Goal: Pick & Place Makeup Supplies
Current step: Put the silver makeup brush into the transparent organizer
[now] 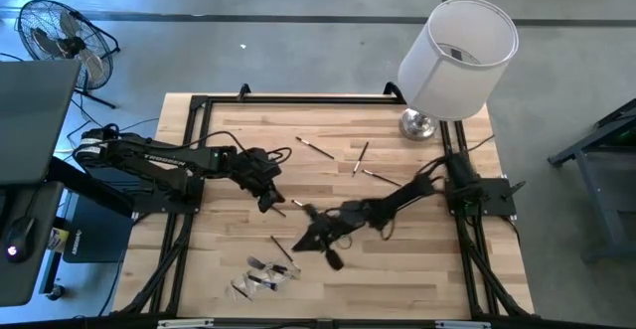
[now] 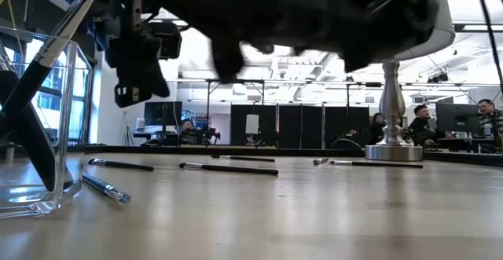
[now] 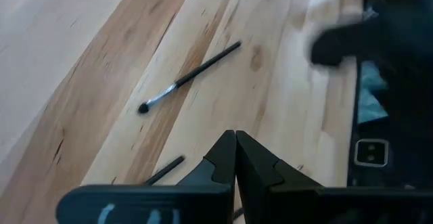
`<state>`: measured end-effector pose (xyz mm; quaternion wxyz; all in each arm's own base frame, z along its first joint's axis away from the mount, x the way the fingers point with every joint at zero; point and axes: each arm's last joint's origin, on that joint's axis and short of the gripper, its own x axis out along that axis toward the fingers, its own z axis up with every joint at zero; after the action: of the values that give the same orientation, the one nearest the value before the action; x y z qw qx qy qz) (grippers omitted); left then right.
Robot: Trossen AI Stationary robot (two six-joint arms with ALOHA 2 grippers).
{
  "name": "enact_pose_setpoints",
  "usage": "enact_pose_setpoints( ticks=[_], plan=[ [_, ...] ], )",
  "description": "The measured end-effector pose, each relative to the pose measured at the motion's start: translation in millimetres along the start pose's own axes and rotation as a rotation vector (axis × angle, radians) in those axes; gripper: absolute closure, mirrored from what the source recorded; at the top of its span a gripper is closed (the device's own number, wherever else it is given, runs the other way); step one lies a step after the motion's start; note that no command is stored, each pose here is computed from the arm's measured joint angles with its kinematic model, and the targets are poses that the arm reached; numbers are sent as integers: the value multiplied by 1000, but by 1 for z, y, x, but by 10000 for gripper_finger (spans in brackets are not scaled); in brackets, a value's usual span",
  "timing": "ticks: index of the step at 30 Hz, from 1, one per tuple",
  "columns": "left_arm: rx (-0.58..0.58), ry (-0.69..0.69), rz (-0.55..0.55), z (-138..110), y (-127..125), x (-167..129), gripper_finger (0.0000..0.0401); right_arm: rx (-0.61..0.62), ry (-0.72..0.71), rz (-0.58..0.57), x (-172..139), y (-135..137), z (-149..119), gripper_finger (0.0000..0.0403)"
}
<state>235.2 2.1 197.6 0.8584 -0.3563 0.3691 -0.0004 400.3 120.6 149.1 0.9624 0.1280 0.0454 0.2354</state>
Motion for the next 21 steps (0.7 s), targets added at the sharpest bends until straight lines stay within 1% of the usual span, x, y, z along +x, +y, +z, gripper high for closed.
enact_pose_setpoints(
  ticks=[3,6,10,12,14,17,21],
  plan=[
    [11,-37,-17,3,-2,0,401,53,111,-122,-32,6,7,391],
    [13,-61,-14,5,-3,0,401,98,204,-245,-66,16,12,399],
    [29,-96,-20,8,-4,0,401,210,271,-424,-106,26,18,398],
    [67,-103,-17,8,-5,0,401,265,299,-490,-122,28,20,398],
    [118,-100,-9,6,-6,0,401,292,336,-522,-132,30,20,401],
    [197,-86,-8,3,-9,1,401,292,369,-531,-136,29,19,400],
    [223,-76,37,-2,-10,3,401,269,418,-528,-134,27,10,401]
  ],
)
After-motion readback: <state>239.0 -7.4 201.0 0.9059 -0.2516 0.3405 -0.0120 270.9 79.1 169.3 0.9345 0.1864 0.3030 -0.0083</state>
